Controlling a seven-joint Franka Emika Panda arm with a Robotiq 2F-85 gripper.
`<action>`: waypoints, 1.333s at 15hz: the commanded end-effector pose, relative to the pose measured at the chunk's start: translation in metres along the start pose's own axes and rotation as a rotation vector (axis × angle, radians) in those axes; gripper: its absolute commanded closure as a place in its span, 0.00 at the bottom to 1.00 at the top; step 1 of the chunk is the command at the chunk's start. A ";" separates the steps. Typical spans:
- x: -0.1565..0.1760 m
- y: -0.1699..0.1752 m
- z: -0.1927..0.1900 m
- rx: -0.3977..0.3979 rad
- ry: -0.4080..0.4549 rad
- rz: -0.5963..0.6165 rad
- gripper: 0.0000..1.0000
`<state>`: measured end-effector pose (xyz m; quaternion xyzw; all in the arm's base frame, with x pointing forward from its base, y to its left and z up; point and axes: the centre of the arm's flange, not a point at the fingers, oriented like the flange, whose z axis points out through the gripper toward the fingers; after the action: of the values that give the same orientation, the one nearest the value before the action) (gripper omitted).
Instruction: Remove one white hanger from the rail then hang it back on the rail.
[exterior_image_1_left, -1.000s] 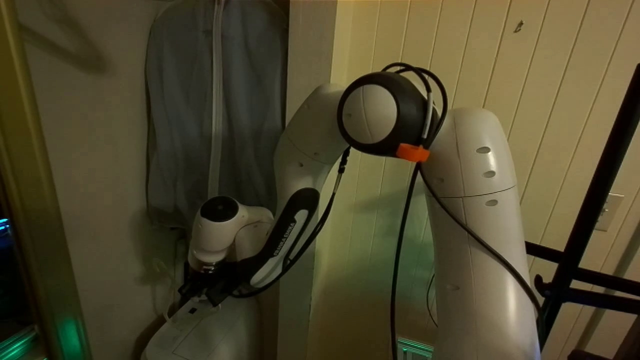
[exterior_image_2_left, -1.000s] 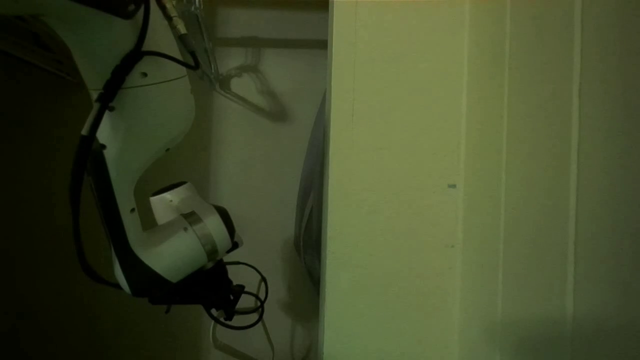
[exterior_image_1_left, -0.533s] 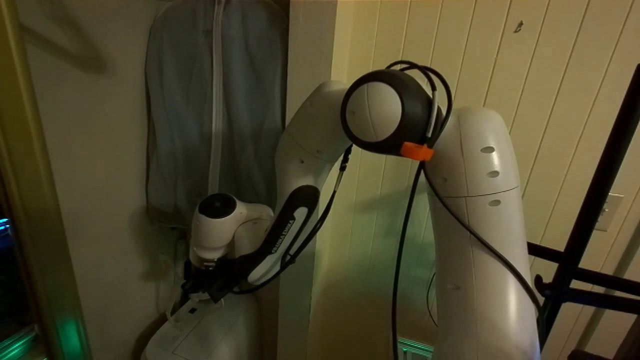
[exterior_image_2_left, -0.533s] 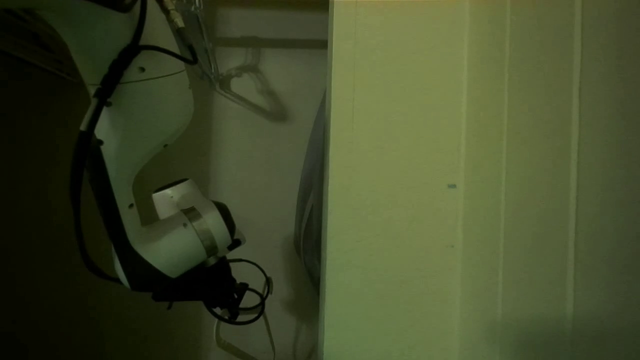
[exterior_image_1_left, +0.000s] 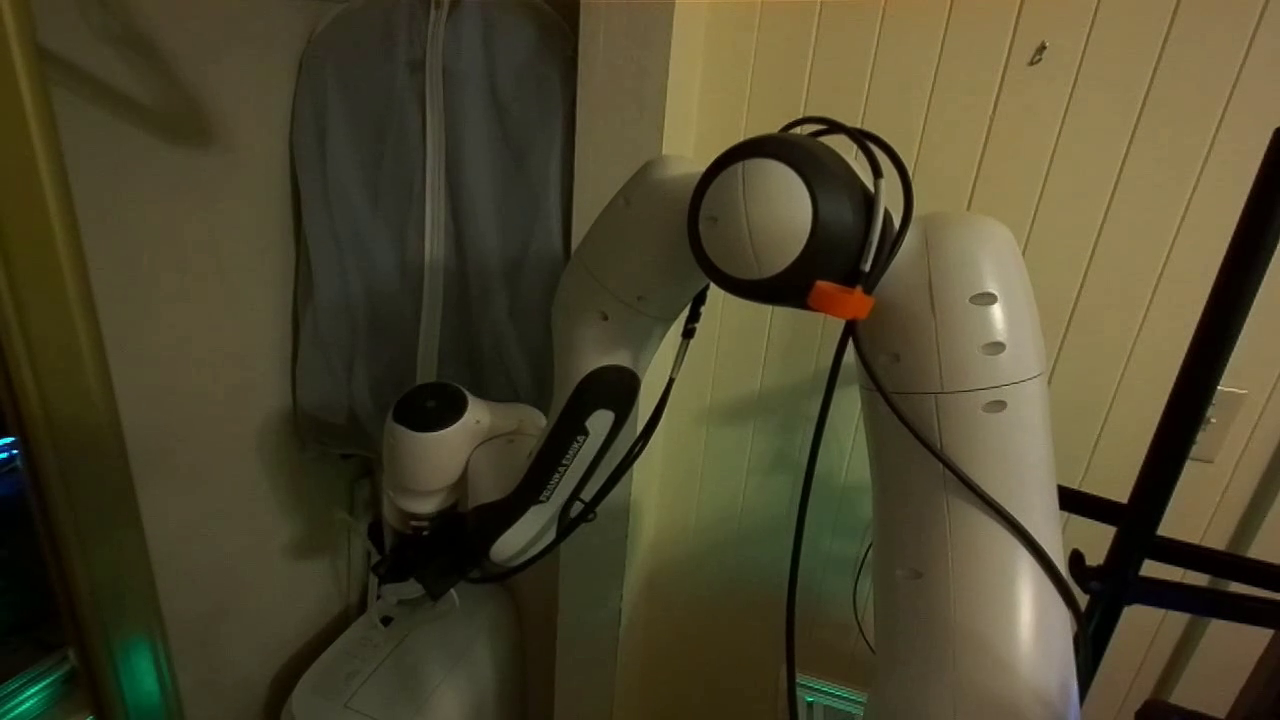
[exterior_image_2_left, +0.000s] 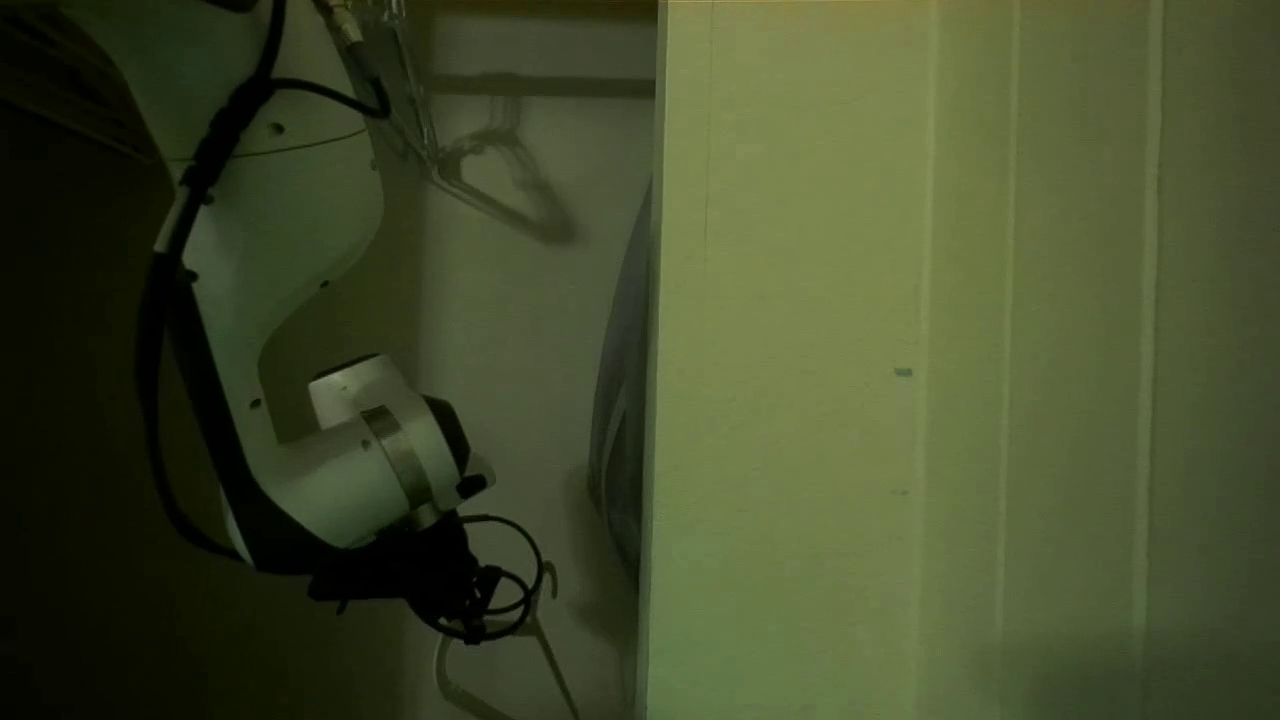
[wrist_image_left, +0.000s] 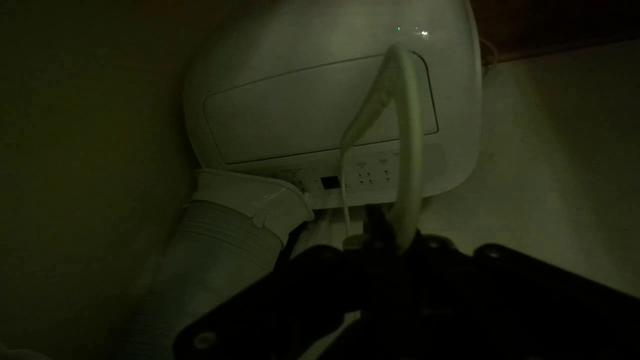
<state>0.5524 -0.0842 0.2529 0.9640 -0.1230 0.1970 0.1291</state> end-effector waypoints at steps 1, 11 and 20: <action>0.000 0.006 -0.015 -0.008 -0.041 0.002 0.99; 0.009 0.002 -0.028 0.054 -0.028 0.055 0.99; 0.010 0.006 -0.017 0.058 -0.001 0.075 0.99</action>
<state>0.5562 -0.0823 0.2730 0.9641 -0.1473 0.1977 0.0986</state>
